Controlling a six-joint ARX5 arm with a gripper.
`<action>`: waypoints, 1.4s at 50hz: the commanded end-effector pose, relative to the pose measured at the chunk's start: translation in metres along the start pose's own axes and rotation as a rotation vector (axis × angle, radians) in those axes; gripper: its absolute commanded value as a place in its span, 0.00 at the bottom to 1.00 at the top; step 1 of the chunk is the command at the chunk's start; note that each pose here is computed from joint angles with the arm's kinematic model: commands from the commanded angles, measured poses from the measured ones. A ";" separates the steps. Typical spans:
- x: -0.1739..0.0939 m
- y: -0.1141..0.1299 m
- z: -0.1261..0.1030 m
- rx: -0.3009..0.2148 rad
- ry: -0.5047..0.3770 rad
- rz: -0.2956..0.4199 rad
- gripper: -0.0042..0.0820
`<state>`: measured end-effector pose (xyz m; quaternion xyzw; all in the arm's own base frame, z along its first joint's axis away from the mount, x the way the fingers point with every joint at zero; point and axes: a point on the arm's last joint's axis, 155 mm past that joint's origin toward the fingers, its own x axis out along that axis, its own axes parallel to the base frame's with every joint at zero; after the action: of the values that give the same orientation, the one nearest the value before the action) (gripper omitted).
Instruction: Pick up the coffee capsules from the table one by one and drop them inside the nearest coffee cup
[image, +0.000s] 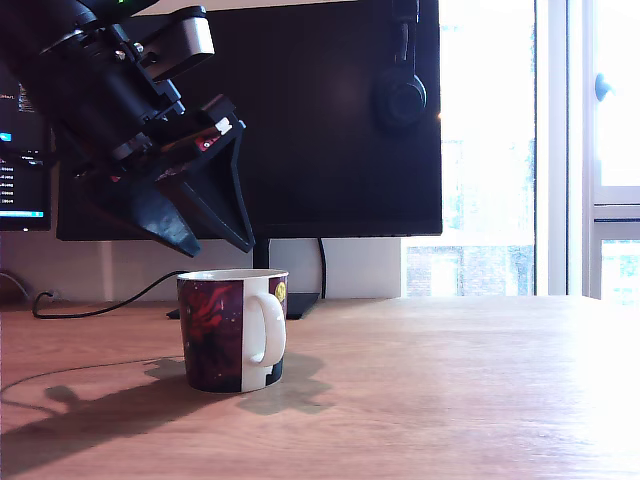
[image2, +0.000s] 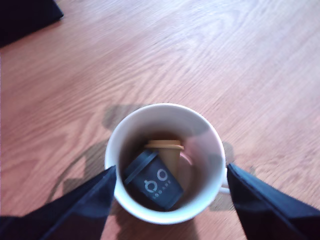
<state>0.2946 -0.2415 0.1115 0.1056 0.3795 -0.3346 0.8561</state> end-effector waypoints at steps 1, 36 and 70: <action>-0.009 -0.003 0.015 0.022 -0.053 -0.006 0.17; -0.016 0.060 0.024 -0.067 -0.274 -0.014 0.05; -0.059 0.141 -0.066 -0.345 -0.443 0.200 0.05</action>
<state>0.3257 -0.0783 0.0967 -0.0724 0.2320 -0.1942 0.9504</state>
